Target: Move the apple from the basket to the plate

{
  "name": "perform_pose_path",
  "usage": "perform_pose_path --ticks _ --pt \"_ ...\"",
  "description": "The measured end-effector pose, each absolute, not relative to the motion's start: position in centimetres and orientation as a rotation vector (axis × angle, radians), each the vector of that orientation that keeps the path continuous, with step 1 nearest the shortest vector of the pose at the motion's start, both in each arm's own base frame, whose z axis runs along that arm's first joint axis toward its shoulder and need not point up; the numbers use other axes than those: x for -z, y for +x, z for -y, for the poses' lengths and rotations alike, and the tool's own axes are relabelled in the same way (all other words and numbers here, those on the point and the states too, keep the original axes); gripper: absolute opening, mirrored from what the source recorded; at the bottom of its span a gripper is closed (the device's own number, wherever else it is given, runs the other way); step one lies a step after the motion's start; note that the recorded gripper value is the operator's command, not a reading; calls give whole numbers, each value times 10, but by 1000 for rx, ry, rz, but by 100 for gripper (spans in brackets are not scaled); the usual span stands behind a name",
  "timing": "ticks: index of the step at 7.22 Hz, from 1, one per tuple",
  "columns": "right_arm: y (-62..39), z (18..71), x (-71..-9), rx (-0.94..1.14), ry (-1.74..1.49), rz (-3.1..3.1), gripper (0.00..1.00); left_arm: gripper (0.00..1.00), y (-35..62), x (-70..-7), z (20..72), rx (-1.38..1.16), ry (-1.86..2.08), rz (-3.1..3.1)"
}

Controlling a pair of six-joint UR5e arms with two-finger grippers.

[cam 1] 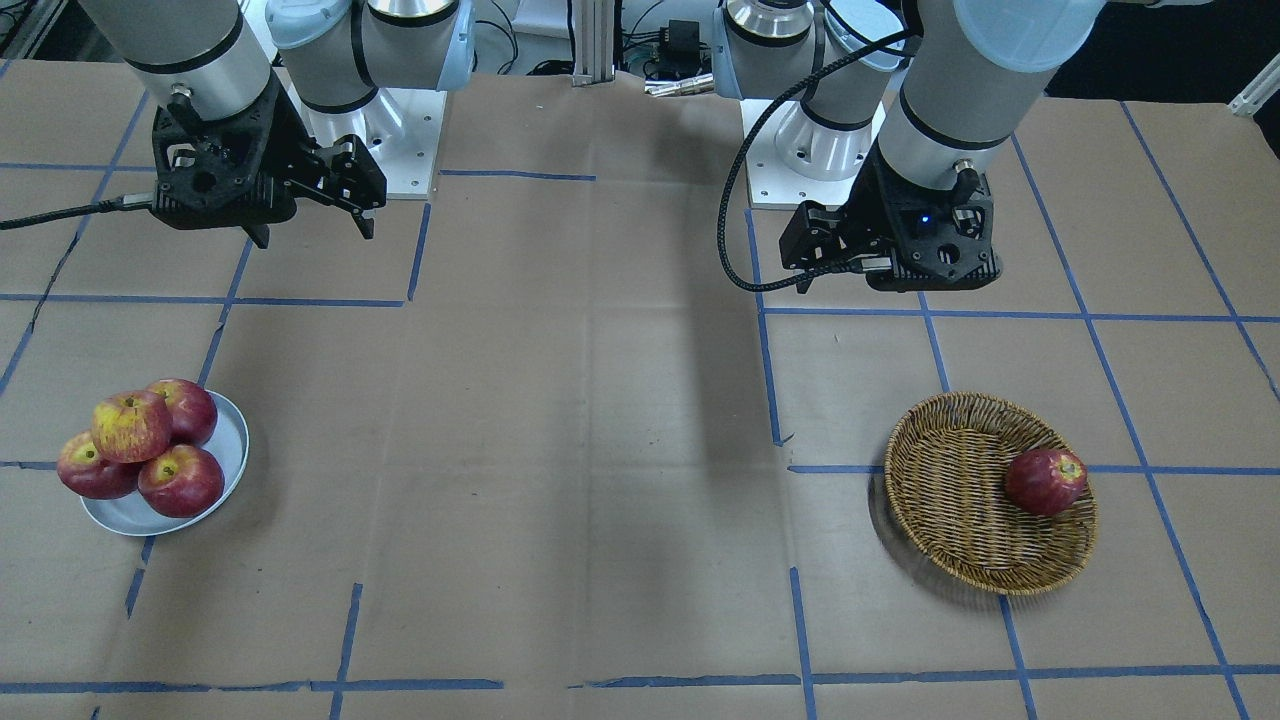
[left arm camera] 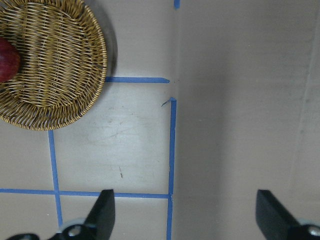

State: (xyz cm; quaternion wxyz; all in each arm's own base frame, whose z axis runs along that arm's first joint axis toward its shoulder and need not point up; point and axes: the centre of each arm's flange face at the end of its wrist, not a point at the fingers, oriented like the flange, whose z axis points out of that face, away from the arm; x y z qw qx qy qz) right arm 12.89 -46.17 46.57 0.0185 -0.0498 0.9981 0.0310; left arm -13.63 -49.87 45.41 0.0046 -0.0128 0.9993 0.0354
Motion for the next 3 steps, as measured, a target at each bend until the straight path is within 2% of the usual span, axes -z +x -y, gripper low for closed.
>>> perform_pose_path --ticks 3 --pt "130 461 -469 -87 -161 -3119 100 99 -136 -455 486 -61 -45 -3131"
